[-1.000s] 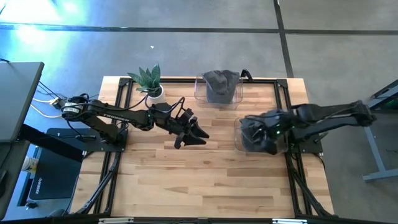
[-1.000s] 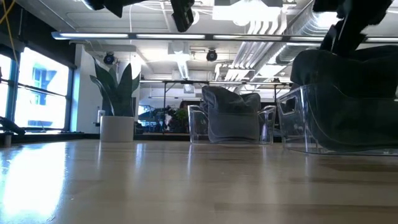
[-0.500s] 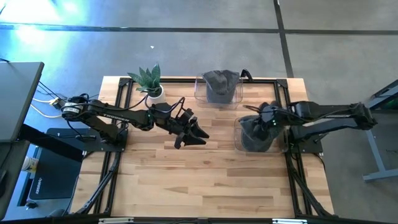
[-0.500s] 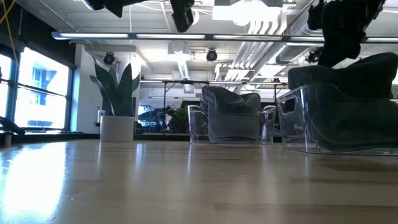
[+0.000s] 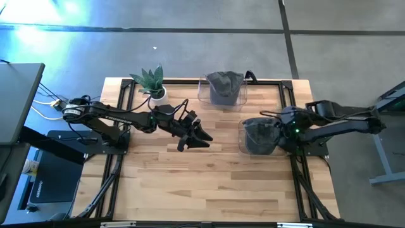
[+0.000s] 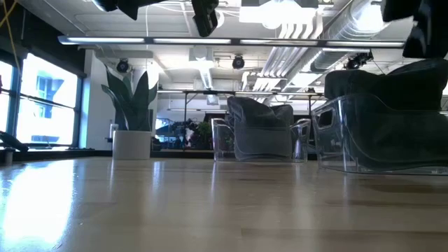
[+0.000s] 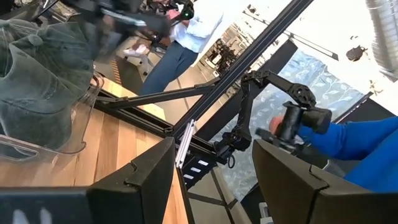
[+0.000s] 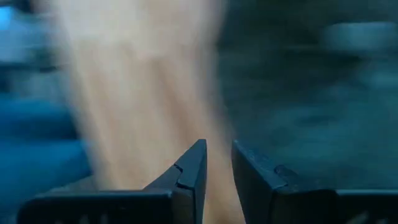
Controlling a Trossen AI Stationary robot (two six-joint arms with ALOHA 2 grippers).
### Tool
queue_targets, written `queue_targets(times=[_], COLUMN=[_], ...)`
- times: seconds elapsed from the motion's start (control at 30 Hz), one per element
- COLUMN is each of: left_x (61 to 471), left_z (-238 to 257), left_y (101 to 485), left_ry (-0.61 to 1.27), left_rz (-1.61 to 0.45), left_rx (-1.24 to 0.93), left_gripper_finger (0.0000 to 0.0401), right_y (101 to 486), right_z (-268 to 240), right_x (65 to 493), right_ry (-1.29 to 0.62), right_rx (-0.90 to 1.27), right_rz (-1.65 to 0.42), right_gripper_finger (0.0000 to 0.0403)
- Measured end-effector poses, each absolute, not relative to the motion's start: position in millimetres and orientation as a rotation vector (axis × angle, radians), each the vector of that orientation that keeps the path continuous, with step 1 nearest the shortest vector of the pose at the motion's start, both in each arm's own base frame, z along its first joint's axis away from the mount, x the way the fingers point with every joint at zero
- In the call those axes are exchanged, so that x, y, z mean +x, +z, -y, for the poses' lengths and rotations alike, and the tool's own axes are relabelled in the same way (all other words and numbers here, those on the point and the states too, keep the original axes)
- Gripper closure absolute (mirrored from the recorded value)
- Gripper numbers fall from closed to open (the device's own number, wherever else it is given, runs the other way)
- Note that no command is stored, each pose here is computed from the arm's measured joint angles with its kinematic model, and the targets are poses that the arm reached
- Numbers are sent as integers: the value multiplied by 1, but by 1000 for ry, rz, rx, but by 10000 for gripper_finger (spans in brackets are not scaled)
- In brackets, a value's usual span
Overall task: Pick & Place hat
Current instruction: Put the black cap into the bottom transparent bin
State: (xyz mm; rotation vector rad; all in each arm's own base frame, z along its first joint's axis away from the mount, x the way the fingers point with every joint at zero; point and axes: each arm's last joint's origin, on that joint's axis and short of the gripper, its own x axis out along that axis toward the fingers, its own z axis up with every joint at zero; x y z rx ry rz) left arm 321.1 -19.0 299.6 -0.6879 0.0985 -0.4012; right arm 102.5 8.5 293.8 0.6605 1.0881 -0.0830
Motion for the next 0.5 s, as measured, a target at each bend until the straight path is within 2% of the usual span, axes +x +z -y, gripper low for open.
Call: queue_targets(times=[0.17, 0.27, 0.4, 0.5], left_x=[321, 321, 321, 321], left_z=[19, 19, 19, 19], left_y=[300, 300, 300, 300], left_ry=[-400, -400, -400, -400], left_rz=[-98, -98, -98, -98], left_rx=[-687, -687, -687, -687], left_gripper_finger=[190, 190, 190, 190], right_y=[287, 288, 289, 298], right_z=[3, 7, 7, 4], right_x=[96, 96, 96, 103], right_ry=[-489, -628, -660, -533], right_rx=[501, 473, 489, 543], right_rz=[-1070, -1002, -976, -931], right_gripper_finger=[348, 358, 370, 378])
